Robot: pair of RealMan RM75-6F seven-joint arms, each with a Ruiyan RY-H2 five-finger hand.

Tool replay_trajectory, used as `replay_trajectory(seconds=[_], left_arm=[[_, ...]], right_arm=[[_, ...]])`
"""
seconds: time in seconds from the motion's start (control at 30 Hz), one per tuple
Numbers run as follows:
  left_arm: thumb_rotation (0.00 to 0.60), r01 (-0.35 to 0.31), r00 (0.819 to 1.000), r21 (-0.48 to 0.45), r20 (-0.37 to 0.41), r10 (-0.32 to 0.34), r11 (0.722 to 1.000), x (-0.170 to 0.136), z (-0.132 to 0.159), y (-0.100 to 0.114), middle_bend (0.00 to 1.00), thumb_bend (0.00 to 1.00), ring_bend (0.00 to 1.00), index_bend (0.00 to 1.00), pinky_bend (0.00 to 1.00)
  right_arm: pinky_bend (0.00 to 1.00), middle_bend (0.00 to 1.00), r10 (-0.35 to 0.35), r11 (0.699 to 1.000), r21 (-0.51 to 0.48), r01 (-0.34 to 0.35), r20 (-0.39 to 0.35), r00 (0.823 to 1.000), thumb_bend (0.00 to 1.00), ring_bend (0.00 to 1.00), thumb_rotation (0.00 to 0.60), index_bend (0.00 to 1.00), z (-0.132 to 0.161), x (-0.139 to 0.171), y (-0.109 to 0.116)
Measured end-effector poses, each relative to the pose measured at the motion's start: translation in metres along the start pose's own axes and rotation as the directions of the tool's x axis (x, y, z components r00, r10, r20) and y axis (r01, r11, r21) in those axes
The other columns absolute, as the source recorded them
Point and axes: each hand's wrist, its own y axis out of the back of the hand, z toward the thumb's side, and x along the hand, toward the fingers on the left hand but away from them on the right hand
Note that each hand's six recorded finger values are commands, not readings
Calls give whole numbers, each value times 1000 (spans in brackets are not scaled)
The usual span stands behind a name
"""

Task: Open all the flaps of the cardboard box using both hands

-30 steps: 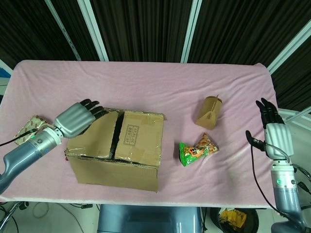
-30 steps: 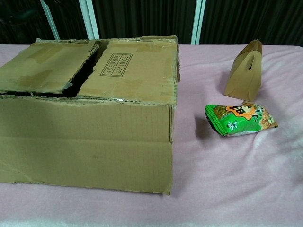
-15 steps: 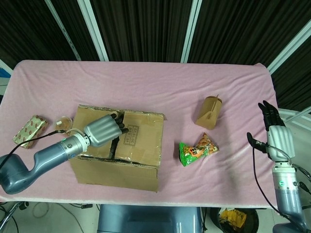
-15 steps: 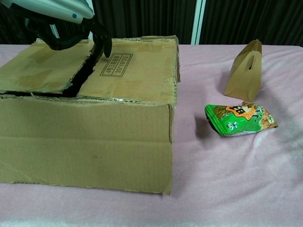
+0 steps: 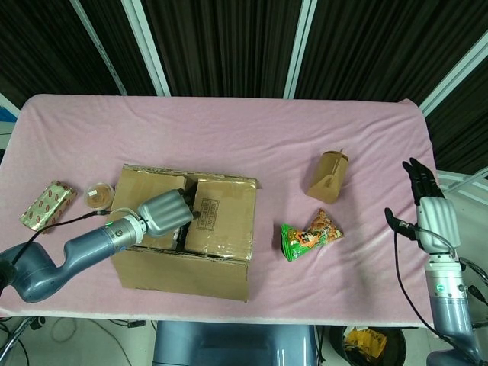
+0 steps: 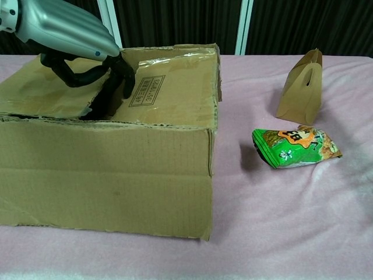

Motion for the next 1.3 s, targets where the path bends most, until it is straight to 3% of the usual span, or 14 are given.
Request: replay_trajectory(seconds=[0.23,0.73,1.3], left_arm=[[600,-16,1000,7,-23,16,1000,-5,-5,7,589,902,403,382,373],[600,-117,983,37,-142,121,992,-51,-38,46,592,904,406,384,396],[600,-129,943,36,-304,134,991,-131,-66,34,591,904,406,384,398]], right_arm=[[228,0,-3,1000,-5,3,1,1000,420,0,600,0,0,-1,1],[228,0,-16,1000,-12,16,2,1000,425,0,600,0,0,-1,4],[228,0,-5,1000,-14,4,-19,1000,428,0,600,0,7,1,2]])
